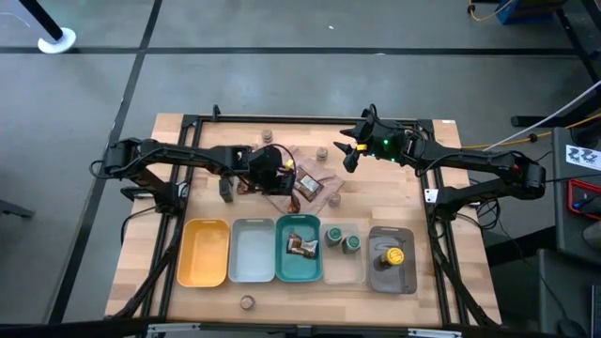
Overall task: Sort spices by type
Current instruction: Put the orange seasoning bag into the green bin
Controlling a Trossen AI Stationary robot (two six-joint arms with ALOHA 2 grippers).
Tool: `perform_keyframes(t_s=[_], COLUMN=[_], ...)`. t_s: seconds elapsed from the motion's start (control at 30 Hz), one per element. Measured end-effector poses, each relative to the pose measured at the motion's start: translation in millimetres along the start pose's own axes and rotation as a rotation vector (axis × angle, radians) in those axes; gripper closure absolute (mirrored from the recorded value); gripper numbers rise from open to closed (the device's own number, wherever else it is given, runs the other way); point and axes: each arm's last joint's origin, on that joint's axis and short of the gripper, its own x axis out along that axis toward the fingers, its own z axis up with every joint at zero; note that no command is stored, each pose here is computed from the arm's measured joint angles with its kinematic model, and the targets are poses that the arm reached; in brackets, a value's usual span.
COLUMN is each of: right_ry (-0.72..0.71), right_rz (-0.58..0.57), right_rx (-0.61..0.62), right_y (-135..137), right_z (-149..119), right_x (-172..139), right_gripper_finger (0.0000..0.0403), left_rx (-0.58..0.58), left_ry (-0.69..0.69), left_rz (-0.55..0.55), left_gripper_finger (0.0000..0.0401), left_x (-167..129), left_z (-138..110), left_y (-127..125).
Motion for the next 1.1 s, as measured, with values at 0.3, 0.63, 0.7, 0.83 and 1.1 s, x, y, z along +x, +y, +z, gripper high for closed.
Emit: perform_keyframes(t_s=[0.3, 0.63, 0.7, 0.83, 1.1], right_ry=[0.000, 0.018, 0.022, 0.027, 0.047], right_rz=[0.000, 0.000, 0.001, 0.001, 0.000], right_rx=[0.000, -0.002, -0.003, -0.004, -0.007], right_y=[0.0, 0.0, 0.1, 0.1, 0.0], right_z=[0.0, -1.8, -2.2, -2.6, -4.6], right_x=[0.0, 0.0, 0.0, 0.0, -0.1], right_gripper_finger=[0.0196, 0.0196, 0.0196, 0.0196, 0.0196], left_rx=[-0.017, -0.028, -0.027, -0.021, -0.001], left_ry=[-0.005, 0.011, 0.021, 0.051, 0.112], left_rz=[0.003, 0.010, 0.019, 0.032, 0.067], left_gripper_finger=[0.0301, 0.0301, 0.0301, 0.0301, 0.0301], left_x=[9.7, 25.1, 28.9, 38.0, 55.7], left_z=[1.8, 3.1, 2.4, 0.4, -1.3], left_y=[0.6, 2.7, 3.9, 6.3, 13.8])
